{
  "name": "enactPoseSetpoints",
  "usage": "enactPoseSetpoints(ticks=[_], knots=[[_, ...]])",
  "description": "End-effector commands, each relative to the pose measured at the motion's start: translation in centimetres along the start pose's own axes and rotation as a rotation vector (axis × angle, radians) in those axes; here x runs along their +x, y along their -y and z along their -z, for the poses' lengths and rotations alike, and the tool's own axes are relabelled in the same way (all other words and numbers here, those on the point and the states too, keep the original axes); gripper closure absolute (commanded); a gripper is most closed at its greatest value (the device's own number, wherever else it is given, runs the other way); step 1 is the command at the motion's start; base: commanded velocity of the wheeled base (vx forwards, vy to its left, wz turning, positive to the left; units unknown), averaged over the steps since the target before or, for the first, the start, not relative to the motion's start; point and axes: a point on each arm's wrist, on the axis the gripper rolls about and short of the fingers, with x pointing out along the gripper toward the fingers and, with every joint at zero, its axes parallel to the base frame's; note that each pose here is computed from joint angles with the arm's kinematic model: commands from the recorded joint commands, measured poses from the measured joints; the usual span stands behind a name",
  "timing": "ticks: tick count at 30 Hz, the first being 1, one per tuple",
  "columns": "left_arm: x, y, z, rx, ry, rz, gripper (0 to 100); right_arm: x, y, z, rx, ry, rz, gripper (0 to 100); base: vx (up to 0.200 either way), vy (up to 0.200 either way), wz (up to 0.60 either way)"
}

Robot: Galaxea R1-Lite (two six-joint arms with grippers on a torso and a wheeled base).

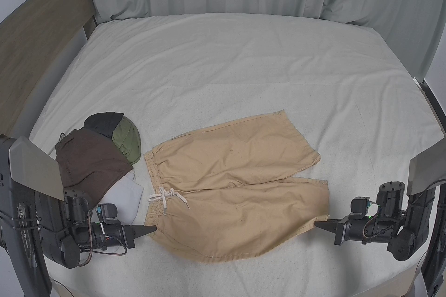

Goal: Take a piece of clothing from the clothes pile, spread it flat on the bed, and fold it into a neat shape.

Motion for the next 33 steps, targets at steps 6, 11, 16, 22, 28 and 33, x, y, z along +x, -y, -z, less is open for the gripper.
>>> enactPoseSetpoints(ticks=[6,11,16,22,28,33], knots=[[0.1,0.0,-0.3,0.010,0.011,0.003,100,0.1,0.1,-0.6,-0.010,0.029,-0.002,100,0.000,0.000,0.00],[0.3,-0.3,-0.8,0.018,0.032,0.002,100,-0.2,0.0,-1.3,-0.006,0.061,-0.002,100,0.000,0.000,0.00],[0.5,-0.5,-1.4,0.015,0.056,-0.004,100,-0.4,-0.4,-2.2,-0.002,0.102,-0.015,100,0.000,0.000,0.00],[0.5,-0.4,-1.6,0.002,0.063,-0.002,100,-0.5,-0.3,-2.3,-0.003,0.107,-0.013,100,0.000,0.000,0.00],[0.2,0.1,-2.4,-0.024,0.090,0.007,100,-0.5,-0.3,-2.7,-0.011,0.127,-0.013,100,0.000,0.000,0.00],[0.1,0.3,-2.7,-0.043,0.101,0.012,100,-0.7,-0.5,-3.3,-0.007,0.152,-0.019,100,0.000,0.000,0.00]])
